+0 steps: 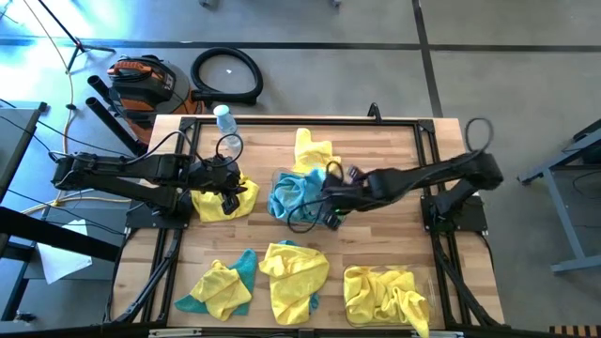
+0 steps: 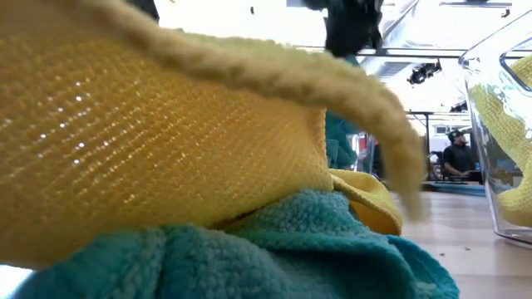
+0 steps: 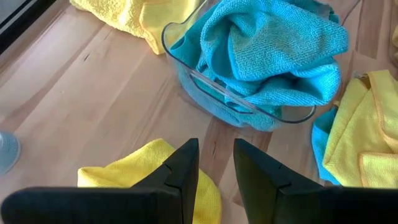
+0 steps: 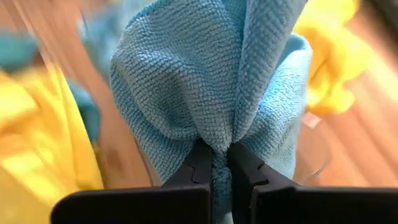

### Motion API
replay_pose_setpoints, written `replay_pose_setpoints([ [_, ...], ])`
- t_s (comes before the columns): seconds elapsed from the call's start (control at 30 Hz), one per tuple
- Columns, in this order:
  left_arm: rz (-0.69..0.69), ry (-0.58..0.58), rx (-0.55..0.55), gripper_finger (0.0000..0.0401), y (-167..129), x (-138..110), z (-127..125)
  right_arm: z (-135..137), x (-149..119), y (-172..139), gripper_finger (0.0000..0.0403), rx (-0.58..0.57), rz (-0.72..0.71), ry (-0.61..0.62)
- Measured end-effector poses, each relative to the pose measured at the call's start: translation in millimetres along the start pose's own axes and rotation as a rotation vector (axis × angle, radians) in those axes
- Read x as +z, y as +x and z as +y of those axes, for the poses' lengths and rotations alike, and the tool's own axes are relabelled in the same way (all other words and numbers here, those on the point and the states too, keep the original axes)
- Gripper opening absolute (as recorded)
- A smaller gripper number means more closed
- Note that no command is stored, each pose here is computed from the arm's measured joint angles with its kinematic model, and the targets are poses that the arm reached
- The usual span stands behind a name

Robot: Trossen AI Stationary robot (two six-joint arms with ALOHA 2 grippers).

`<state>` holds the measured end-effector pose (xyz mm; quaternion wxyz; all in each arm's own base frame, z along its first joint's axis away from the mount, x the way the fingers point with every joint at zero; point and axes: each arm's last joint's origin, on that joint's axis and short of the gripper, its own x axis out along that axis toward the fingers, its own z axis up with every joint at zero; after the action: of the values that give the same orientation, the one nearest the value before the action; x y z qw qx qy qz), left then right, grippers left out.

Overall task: Sort microfiber towel by color & place in baskets
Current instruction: Put the blue towel in the top transparent bin

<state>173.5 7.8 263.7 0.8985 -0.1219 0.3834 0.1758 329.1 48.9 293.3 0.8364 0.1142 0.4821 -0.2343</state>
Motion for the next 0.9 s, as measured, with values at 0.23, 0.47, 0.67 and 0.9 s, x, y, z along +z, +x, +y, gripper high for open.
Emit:
replay_pose_setpoints([
  [0.23, -0.002, -0.012, -0.001, 0.0092, 0, 0, 0, 6, -4, 58, 0.0003, 0.002, 0.222, -0.127],
  [0.47, -0.002, -0.027, -0.001, 0.0092, 0, 0, 0, -1, -5, 104, 0.0003, 0.005, 0.358, -0.182],
  [0.67, -0.001, -0.044, -0.001, 0.0092, 0, 0, 0, -3, -9, 134, 0.0017, 0.032, 0.452, -0.205],
  [0.9, -0.001, -0.052, -0.001, 0.0092, 0, 0, 0, 0, -11, 144, 0.005, 0.042, 0.456, -0.222],
])
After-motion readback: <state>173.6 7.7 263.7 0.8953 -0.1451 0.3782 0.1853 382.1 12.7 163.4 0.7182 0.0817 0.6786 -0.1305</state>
